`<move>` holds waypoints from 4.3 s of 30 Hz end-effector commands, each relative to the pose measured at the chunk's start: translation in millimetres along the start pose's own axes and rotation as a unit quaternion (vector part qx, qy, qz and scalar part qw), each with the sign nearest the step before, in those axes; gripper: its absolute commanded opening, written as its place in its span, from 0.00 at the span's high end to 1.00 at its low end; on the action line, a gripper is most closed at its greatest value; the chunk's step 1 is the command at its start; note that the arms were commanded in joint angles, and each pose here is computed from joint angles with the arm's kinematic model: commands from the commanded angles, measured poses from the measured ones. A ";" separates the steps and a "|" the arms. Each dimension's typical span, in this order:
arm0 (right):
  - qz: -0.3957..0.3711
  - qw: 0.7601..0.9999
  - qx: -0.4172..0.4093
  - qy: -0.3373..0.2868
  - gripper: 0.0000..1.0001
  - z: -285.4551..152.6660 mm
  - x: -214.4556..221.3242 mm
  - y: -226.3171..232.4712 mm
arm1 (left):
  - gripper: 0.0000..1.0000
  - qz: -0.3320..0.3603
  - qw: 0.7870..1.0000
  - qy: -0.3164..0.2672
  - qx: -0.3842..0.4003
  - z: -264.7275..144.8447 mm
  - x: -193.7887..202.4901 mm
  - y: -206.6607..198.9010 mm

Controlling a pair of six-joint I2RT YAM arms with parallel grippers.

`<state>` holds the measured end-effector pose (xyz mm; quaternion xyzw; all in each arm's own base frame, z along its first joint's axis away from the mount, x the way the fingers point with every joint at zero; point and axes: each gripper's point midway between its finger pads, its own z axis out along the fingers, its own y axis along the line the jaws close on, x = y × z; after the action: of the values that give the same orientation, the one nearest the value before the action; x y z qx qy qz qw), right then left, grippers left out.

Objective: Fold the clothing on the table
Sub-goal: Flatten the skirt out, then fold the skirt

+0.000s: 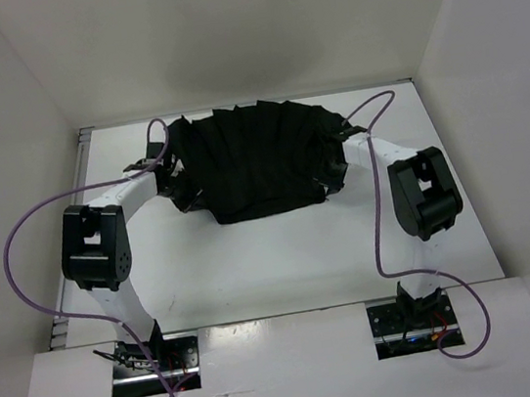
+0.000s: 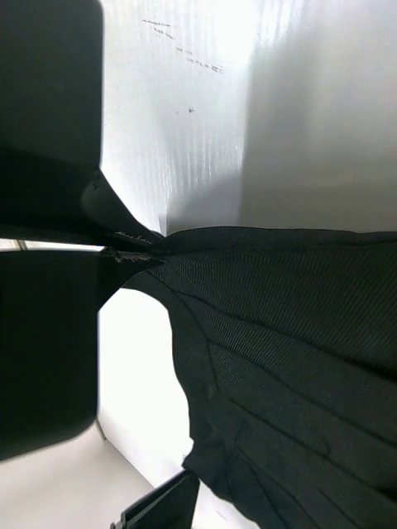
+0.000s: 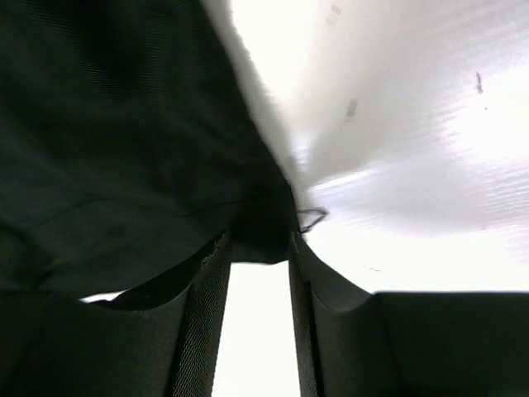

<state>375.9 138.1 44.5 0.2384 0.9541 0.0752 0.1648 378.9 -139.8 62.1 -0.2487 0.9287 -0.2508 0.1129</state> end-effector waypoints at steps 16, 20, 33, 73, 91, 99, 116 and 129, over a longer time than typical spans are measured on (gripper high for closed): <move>-0.003 1.000 0.016 0.013 0.67 46.8 -7.0 -4.6 | 1.00 -0.001 1.000 0.001 -0.005 0.3 2.8 6.8; -0.004 0.999 0.033 0.006 1.00 50.7 -7.2 -12.7 | 1.00 0.002 1.000 -0.001 0.004 -3.1 4.3 9.3; 0.051 0.987 0.142 -0.055 1.00 12.0 -35.5 -79.2 | 1.00 -0.069 0.995 -0.055 -0.046 -36.9 0.0 63.9; -0.005 0.990 -0.115 0.075 0.50 14.5 21.7 22.1 | 1.00 -0.072 0.996 0.016 -0.051 -6.2 23.4 81.7; -0.026 0.994 -0.057 0.087 1.00 25.3 55.2 11.2 | 1.00 -0.076 0.995 0.044 -0.038 10.4 30.3 85.0; -0.035 0.985 -0.091 -0.145 1.00 -87.4 -113.2 61.3 | 1.00 0.039 0.993 -0.046 0.104 -26.9 -73.3 -27.8; -0.121 0.957 -0.202 -0.170 1.00 -216.2 -26.8 56.7 | 1.00 0.207 0.935 -0.081 0.275 -186.4 -3.3 -117.9; -0.105 0.857 -0.411 -0.293 1.00 -420.0 22.2 29.6 | 1.00 0.232 0.896 -0.168 0.340 -310.1 73.6 -131.9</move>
<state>193.2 136.7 461.1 0.0463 0.7349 0.3842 0.5569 231.0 -152.9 427.6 0.0563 0.7479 -0.4751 0.4602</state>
